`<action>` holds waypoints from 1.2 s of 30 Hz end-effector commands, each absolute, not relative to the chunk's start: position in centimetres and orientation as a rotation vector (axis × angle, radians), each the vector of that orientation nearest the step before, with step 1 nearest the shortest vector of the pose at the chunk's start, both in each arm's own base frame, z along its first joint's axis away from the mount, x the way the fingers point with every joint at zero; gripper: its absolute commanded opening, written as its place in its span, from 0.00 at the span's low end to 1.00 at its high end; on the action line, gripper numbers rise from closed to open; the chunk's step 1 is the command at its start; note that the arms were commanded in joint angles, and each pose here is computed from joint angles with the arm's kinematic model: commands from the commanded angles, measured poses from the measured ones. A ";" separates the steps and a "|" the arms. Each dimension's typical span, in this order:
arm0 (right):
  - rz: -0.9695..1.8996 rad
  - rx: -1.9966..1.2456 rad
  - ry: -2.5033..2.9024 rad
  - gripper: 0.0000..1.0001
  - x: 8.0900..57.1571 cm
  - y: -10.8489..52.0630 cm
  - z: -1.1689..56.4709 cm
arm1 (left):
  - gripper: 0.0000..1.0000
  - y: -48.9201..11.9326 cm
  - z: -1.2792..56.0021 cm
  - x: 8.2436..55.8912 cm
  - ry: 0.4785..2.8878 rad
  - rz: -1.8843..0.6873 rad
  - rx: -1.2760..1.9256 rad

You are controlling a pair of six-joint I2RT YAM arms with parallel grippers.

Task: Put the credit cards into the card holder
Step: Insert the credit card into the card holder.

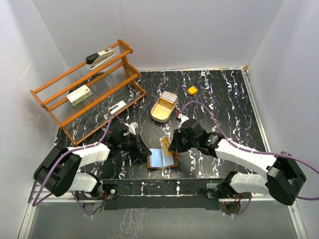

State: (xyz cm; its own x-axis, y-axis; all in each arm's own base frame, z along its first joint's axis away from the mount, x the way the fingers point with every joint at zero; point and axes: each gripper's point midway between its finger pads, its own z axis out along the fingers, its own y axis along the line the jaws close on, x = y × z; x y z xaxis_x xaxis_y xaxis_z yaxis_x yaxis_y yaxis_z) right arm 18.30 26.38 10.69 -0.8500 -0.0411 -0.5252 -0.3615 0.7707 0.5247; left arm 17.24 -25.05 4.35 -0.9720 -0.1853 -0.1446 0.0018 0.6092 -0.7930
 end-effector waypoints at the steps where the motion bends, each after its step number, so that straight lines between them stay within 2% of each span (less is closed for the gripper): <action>1: 0.992 -0.241 2.400 0.00 18.5 28.3 11.5 | 0.12 -25.2 4.8 17.6 2.626 -1.263 -0.080; 5: 0.933 -0.195 2.421 0.00 18.2 27.2 9.9 | 0.19 -24.7 4.7 17.5 2.645 -1.220 -0.059; 10: 0.856 -0.153 2.452 0.00 17.9 25.6 7.9 | 0.20 -24.0 4.3 17.0 2.661 -1.180 -0.060; 12: 0.842 -0.136 2.458 0.00 17.8 25.2 7.4 | 0.16 -23.9 4.1 16.8 2.660 -1.180 -0.062; 17: 0.827 -0.114 2.477 0.00 17.5 24.8 6.6 | 0.00 -23.5 3.5 16.2 2.672 -1.170 -0.064; 22: 0.847 -0.104 2.489 0.00 17.2 25.0 6.4 | 0.00 -23.3 3.2 16.0 2.684 -1.153 -0.065; 25: 0.844 -0.104 2.496 0.00 17.2 25.0 6.4 | 0.17 -23.0 3.0 16.0 2.697 -1.126 -0.064; 27: 0.830 -0.101 2.501 0.00 17.3 24.8 6.2 | 0.21 -22.9 3.1 15.9 2.695 -1.122 -0.058; 28: 0.819 -0.102 2.501 0.00 17.3 24.7 6.0 | 0.19 -22.9 3.1 16.0 2.692 -1.121 -0.058; 33: 0.779 -0.095 2.505 0.00 17.4 24.2 5.5 | 0.00 -22.8 3.2 15.8 2.682 -1.127 -0.059; 34: 0.779 -0.095 2.504 0.00 17.4 24.1 5.6 | 0.00 -22.7 3.2 15.8 2.681 -1.123 -0.059; 36: 0.775 -0.095 2.500 0.00 17.5 24.0 5.7 | 0.07 -22.5 3.1 15.7 2.684 -1.110 -0.059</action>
